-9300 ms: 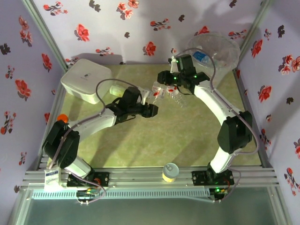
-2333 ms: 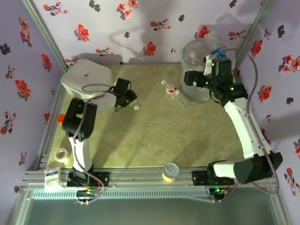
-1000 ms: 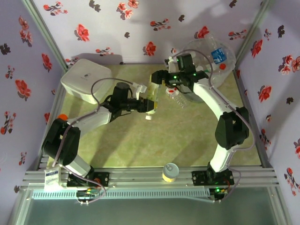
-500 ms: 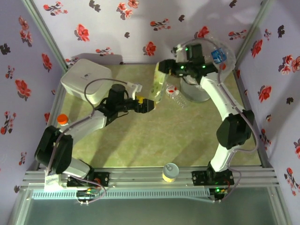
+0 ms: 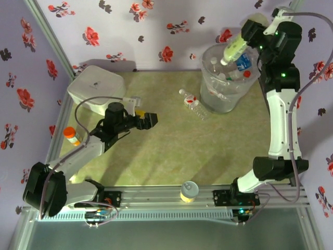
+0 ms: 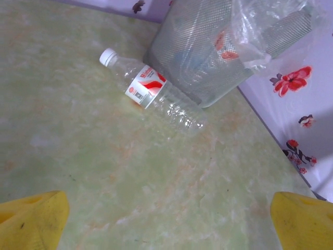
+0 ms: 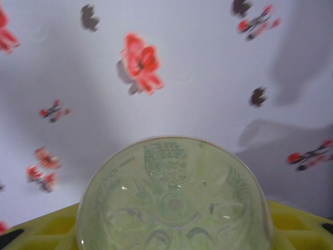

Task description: Put the plastic bottles in the bin

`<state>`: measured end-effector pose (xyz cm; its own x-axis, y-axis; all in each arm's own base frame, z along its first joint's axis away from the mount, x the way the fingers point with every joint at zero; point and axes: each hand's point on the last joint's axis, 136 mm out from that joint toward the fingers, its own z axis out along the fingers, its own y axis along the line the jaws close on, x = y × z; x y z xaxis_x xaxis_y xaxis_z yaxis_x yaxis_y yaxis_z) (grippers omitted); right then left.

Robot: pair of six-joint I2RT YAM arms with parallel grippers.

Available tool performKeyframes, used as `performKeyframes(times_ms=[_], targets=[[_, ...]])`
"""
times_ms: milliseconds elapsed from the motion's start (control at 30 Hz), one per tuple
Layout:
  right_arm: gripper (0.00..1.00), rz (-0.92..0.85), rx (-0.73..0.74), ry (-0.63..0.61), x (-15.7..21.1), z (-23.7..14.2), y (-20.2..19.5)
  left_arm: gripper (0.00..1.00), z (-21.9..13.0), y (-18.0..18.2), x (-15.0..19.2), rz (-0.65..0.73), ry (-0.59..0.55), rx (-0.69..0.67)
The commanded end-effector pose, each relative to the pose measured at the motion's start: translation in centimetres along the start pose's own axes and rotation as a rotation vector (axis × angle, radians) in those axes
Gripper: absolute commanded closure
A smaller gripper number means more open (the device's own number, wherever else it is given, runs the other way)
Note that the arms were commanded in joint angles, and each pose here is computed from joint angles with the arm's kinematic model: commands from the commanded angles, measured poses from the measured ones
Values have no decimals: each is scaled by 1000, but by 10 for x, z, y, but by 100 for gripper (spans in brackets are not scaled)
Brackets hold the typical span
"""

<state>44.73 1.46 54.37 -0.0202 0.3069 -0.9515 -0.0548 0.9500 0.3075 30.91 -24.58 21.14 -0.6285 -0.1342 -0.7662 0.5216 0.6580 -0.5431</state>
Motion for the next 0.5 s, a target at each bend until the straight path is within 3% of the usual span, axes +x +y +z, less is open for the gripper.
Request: performKeyframes(times_ms=[0,267,467], targets=[[60,-99,151,36,29,25,-35,0,-3,5,-4,-26,-27,-17],[60,-101,168,206,111,42,-57,0,-5,6,-4,-32,-20,-25],[59,-78,172,417,186,46,-72,0,-1,11,-1,-52,-17,-37]])
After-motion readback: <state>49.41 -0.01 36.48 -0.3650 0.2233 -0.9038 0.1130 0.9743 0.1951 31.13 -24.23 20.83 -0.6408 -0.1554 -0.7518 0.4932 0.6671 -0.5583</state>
